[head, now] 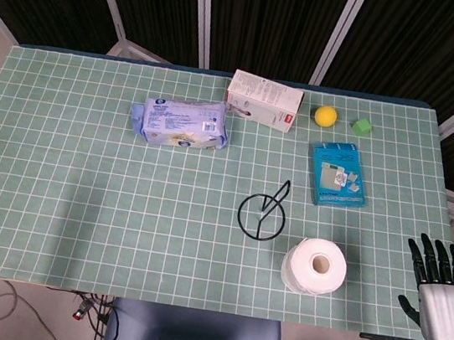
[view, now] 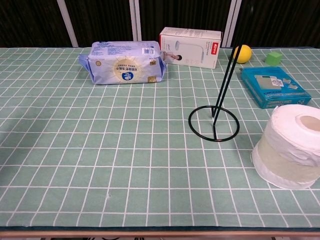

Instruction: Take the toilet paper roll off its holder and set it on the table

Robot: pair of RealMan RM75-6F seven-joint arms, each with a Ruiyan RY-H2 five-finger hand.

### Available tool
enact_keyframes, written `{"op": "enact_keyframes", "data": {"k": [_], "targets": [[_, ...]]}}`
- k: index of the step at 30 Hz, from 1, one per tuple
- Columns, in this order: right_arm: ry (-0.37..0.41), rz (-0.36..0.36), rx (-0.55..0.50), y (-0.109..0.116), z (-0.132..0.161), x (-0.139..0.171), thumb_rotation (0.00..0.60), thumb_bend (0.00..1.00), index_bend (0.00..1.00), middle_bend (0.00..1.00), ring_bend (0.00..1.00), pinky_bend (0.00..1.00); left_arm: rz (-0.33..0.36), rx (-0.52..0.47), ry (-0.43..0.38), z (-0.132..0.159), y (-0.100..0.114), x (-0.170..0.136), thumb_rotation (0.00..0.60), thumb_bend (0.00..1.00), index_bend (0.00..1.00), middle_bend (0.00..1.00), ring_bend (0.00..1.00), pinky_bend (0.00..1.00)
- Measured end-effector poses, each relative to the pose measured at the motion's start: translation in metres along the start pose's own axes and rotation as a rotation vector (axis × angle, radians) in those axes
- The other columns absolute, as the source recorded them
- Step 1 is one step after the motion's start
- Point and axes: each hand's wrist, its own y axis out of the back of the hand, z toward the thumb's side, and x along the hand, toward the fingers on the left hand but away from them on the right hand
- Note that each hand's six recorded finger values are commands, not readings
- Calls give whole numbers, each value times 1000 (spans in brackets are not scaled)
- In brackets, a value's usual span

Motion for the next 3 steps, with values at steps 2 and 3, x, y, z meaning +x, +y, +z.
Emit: {"op": "enact_keyframes", "data": {"k": [2, 3], "targets": [[-9, -1, -4, 0, -2, 0, 600, 0, 0, 0, 0, 0, -1, 3, 4, 0, 0, 0, 600, 247, 68, 0, 0, 8], [-11, -1, -5, 0, -2, 0, 600, 0, 0, 0, 0, 0, -2, 3, 5, 0, -1, 0, 600, 247, 68, 0, 0, 8]]}}
